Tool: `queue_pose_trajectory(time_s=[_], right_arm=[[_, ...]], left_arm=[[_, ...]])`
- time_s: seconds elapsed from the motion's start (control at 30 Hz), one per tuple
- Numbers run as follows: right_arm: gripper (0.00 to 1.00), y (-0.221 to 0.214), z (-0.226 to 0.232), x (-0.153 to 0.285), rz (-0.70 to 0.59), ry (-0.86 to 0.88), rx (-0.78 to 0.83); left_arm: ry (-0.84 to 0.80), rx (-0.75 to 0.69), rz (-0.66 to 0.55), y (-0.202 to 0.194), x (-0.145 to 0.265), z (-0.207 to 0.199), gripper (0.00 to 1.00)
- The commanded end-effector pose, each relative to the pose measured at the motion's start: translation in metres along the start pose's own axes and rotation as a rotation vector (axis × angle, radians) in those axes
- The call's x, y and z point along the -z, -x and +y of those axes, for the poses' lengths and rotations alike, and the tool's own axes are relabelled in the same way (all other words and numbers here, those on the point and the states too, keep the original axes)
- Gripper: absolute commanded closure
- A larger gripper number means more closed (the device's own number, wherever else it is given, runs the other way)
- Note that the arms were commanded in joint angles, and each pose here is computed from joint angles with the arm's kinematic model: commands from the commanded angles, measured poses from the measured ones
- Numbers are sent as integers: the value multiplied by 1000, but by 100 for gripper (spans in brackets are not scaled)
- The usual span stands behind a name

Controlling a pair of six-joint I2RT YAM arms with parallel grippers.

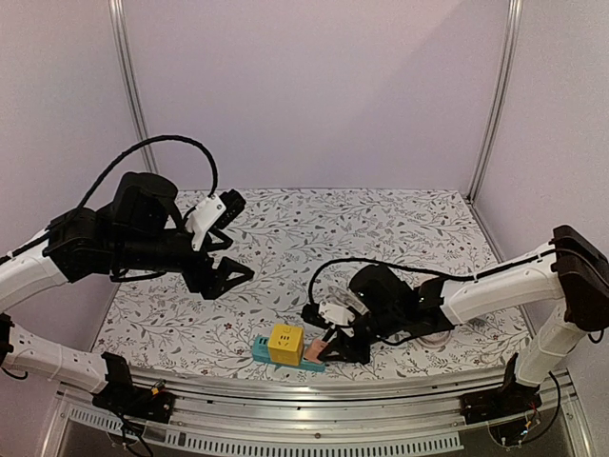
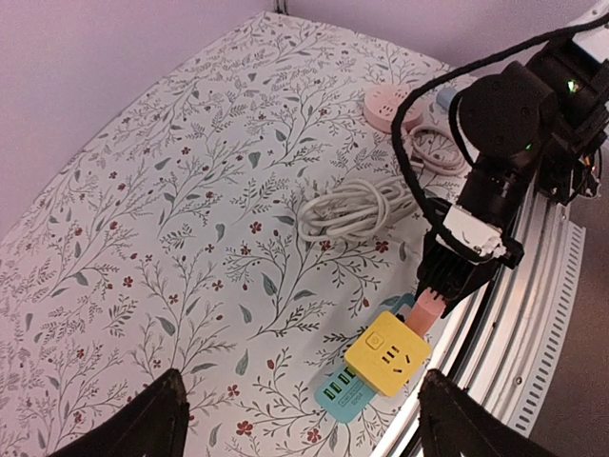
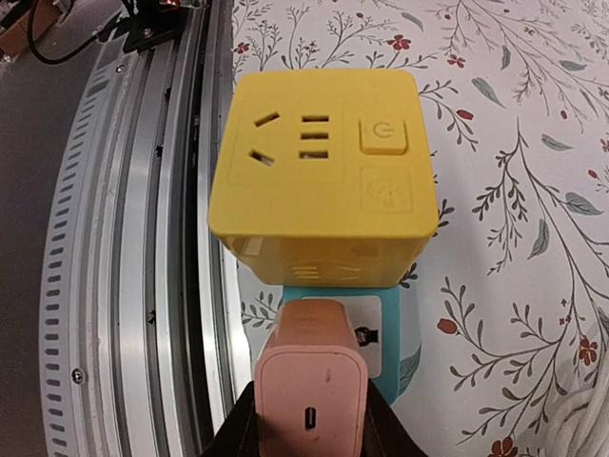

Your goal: Insert the plug

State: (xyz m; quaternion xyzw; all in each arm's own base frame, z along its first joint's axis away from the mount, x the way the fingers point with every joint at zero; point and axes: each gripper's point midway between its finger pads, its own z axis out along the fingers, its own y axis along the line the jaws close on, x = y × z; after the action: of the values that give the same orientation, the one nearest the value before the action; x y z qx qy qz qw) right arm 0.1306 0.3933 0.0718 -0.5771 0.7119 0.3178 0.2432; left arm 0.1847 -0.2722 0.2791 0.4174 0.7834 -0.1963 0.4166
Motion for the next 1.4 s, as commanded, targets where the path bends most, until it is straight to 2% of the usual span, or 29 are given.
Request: queue_pose_trajectory(time_s=[0.0, 0.43, 0.7, 0.97, 1.37], right_arm=[[89, 0, -1, -5, 28, 9, -1], [100, 8, -9, -8, 121, -25, -1], [100, -7, -4, -20, 253, -18, 11], [100, -1, -7, -21, 310, -47, 22], [100, -22, -11, -33, 439, -64, 25]], left_arm=[[-3, 1, -23, 7, 1, -3, 17], [8, -2, -29, -3, 6, 0, 17], [19, -3, -36, -10, 10, 2, 17], [27, 7, -47, -16, 16, 4, 17], [31, 12, -51, -18, 19, 5, 18]])
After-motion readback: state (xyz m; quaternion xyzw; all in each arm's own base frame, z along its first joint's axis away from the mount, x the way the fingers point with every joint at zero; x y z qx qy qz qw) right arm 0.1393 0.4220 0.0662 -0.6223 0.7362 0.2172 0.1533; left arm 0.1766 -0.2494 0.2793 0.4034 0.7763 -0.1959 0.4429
